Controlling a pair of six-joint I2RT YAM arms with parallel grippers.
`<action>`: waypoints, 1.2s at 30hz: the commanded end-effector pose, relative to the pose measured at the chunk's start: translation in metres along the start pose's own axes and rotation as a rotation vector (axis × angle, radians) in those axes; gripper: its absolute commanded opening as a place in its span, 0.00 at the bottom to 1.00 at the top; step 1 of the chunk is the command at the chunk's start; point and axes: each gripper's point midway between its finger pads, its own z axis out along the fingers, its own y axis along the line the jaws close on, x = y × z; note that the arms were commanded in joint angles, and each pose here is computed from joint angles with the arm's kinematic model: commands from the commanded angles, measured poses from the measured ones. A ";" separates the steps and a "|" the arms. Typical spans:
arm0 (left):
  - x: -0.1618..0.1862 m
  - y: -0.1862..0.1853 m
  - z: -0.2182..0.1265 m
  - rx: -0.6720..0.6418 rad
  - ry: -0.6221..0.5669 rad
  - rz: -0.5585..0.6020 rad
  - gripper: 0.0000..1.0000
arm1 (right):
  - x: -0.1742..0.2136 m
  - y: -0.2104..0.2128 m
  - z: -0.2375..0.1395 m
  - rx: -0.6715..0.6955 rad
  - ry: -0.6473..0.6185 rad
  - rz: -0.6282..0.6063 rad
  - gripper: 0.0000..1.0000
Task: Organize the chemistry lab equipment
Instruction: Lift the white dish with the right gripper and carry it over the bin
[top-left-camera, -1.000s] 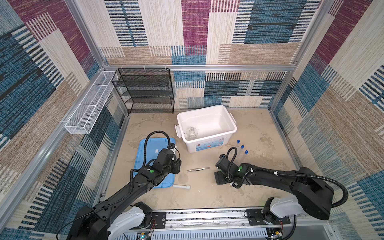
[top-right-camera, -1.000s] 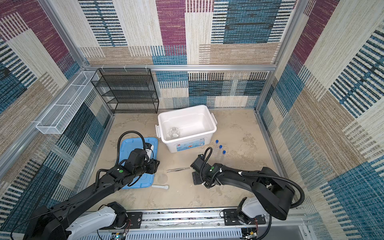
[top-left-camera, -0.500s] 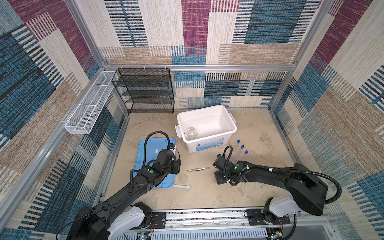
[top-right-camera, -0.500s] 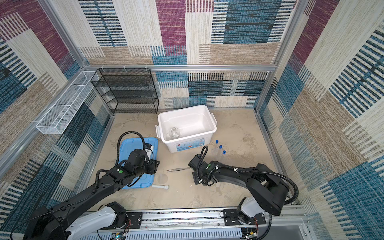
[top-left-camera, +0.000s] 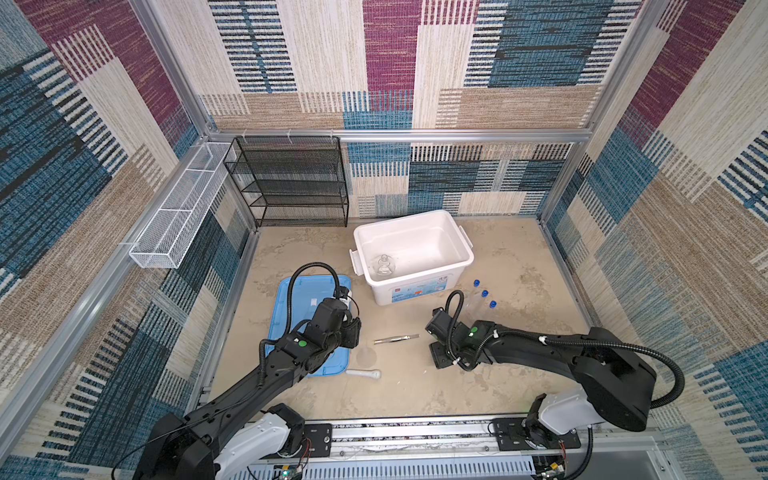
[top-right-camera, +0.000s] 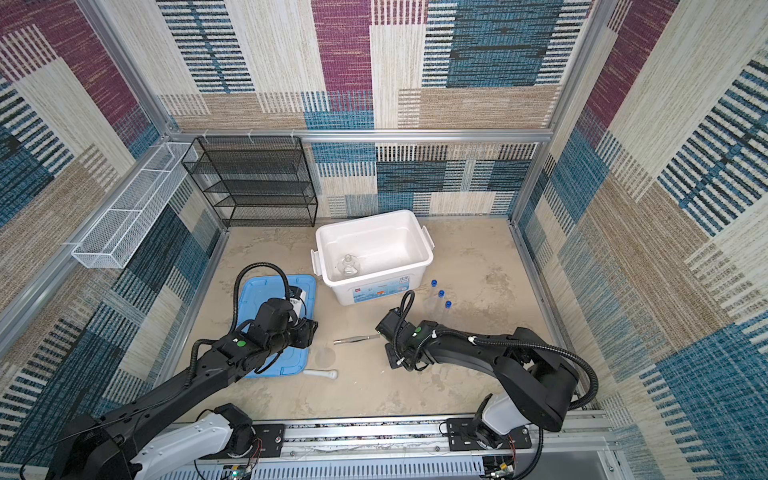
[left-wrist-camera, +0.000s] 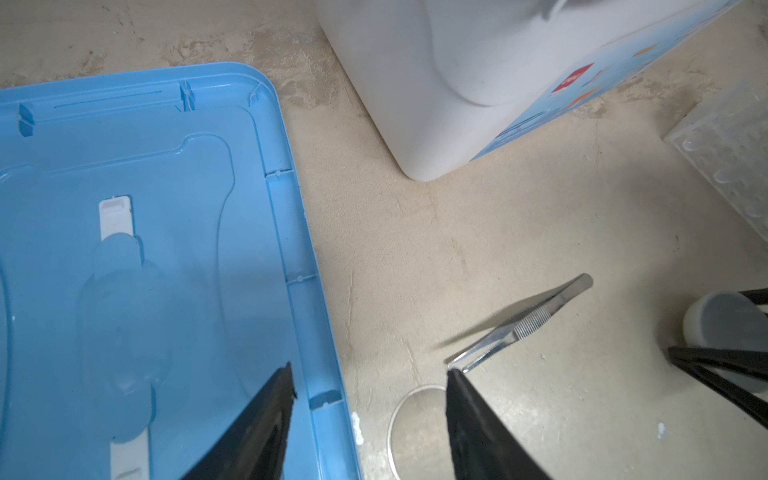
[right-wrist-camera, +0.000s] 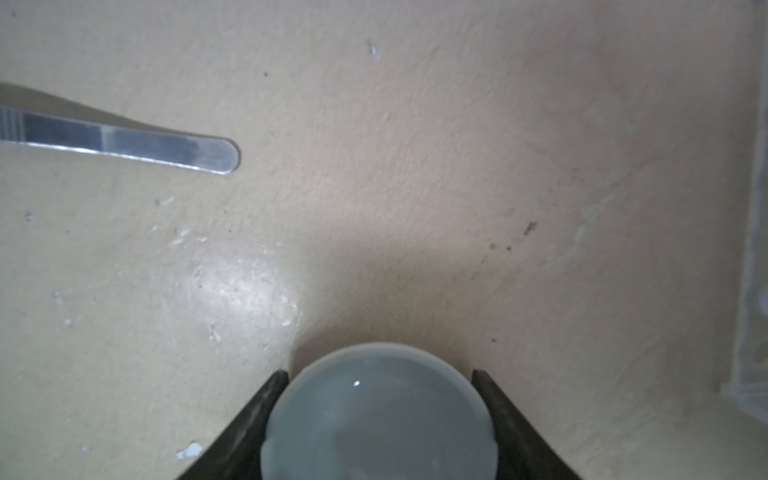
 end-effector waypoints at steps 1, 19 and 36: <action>0.000 0.002 0.000 -0.006 -0.004 -0.011 0.61 | -0.013 0.004 -0.010 -0.015 -0.043 -0.001 0.58; -0.002 0.001 0.000 -0.006 -0.006 0.000 0.61 | -0.119 0.030 -0.100 -0.146 -0.347 -0.087 0.58; 0.000 0.000 -0.001 0.001 0.002 0.008 0.61 | -0.262 0.025 -0.159 -0.115 -0.603 -0.284 0.59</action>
